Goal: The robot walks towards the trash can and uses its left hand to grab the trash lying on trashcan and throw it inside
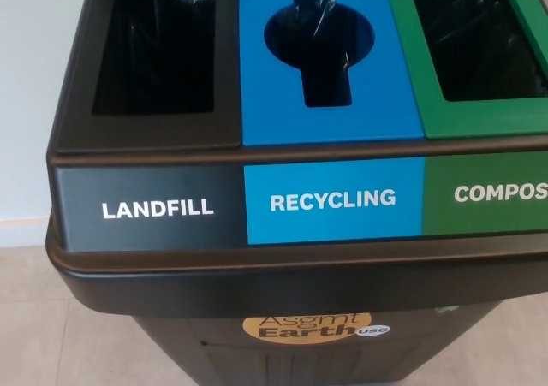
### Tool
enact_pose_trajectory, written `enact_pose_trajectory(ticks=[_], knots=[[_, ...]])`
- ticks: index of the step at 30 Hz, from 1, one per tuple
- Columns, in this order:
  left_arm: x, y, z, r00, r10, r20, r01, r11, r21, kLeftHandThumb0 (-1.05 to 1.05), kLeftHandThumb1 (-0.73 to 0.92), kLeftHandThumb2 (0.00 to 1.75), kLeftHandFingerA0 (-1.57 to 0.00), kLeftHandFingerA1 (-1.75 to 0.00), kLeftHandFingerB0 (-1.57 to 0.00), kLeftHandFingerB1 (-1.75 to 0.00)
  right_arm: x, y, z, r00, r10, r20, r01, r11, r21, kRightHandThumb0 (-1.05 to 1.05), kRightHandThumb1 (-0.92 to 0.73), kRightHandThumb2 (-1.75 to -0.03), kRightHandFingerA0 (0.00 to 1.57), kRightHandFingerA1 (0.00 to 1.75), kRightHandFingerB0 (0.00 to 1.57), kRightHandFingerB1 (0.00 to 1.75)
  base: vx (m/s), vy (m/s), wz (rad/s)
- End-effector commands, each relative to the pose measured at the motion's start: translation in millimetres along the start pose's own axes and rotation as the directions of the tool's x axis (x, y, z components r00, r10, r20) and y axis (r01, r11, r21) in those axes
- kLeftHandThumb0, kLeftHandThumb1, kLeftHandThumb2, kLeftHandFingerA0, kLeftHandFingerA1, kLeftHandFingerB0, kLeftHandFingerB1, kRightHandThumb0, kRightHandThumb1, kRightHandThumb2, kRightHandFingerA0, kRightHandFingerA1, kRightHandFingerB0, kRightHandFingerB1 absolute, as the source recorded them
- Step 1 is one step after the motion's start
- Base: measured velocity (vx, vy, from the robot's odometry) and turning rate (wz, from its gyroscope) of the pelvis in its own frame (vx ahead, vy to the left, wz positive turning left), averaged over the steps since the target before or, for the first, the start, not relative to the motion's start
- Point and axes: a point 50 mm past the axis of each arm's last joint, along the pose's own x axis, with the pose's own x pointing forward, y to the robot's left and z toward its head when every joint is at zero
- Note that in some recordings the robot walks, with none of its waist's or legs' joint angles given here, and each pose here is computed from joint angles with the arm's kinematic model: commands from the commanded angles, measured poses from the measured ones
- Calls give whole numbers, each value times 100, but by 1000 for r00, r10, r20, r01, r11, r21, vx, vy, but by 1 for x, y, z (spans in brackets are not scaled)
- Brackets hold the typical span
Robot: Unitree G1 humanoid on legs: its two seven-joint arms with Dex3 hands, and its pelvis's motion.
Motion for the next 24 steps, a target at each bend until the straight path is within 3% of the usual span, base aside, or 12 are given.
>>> enact_pose_trajectory(ticks=[1,2,3,9,10,12,14,15,20,21,23,24], knots=[[4,-2,15,996,67,60,-64,997,-43,-102,35,81,-111,-58,-72,-71,1,4,-3,999,15,-48,-14,1000,28,-65,-72,-62,70,64,45,36,0,0,0],[5,-2,15,996,68,60,-65,997,-43,-102,35,81,-111,-58,-72,-71,1,4,-3,999,16,-48,-14,999,28,-65,-72,-62,70,64,45,36,0,0,0],[4,-7,17,996,52,72,-49,998,-42,-92,44,55,-98,-67,-67,-73,1,9,-4,998,30,-60,-28,999,32,-66,-58,-92,67,71,36,49,0,0,0],[4,-17,21,995,31,91,-27,999,-43,-92,44,55,-94,-69,-64,-72,-2,20,-6,995,56,-77,-53,998,39,-67,-59,-91,69,71,37,49,0,0,0],[3,-17,20,995,35,95,-29,997,-65,-92,46,55,-100,-65,-63,-73,-5,26,-7,994,75,-77,-72,997,37,-59,-71,-61,71,59,41,34,0,0,0],[2,-17,18,994,42,103,-32,995,-97,-93,47,55,-104,-64,-60,-75,-11,36,-10,991,107,-75,-104,994,39,-59,-70,-61,69,59,42,34,0,0,0],[2,-16,18,994,43,105,-33,995,-97,-93,47,55,-104,-64,-60,-75,-12,37,-10,991,112,-72,-109,993,45,-59,-70,-61,69,59,42,34,0,0,0],[1,-17,16,993,35,111,-23,994,-109,-94,47,56,-97,-67,-56,-74,-13,37,-11,990,121,-75,-118,992,44,-65,-58,-91,60,62,35,48,0,0,0],[0,-18,12,992,26,121,-10,992,-128,-94,47,56,-102,-64,-55,-74,-14,38,-12,987,137,-82,-135,990,30,-67,-59,-91,58,61,35,48,0,0,0],[-1,-18,11,992,24,121,-7,990,-140,-90,13,75,-110,-58,-62,-70,-13,38,-12,987,137,-84,-134,990,37,-67,-58,-92,49,57,31,48,0,0,0],[-1,-18,10,992,21,122,-2,988,-157,-90,13,75,-110,-58,-62,-70,-11,37,-11,987,136,-87,-133,990,46,-67,-58,-92,49,57,31,48,0,0,0],[-1,-19,11,991,4,132,26,974,-226,-86,29,77,-110,-59,-64,-67,-8,38,-7,986,141,-84,-138,989,43,-59,-68,-61,54,45,36,34,0,0,0]])
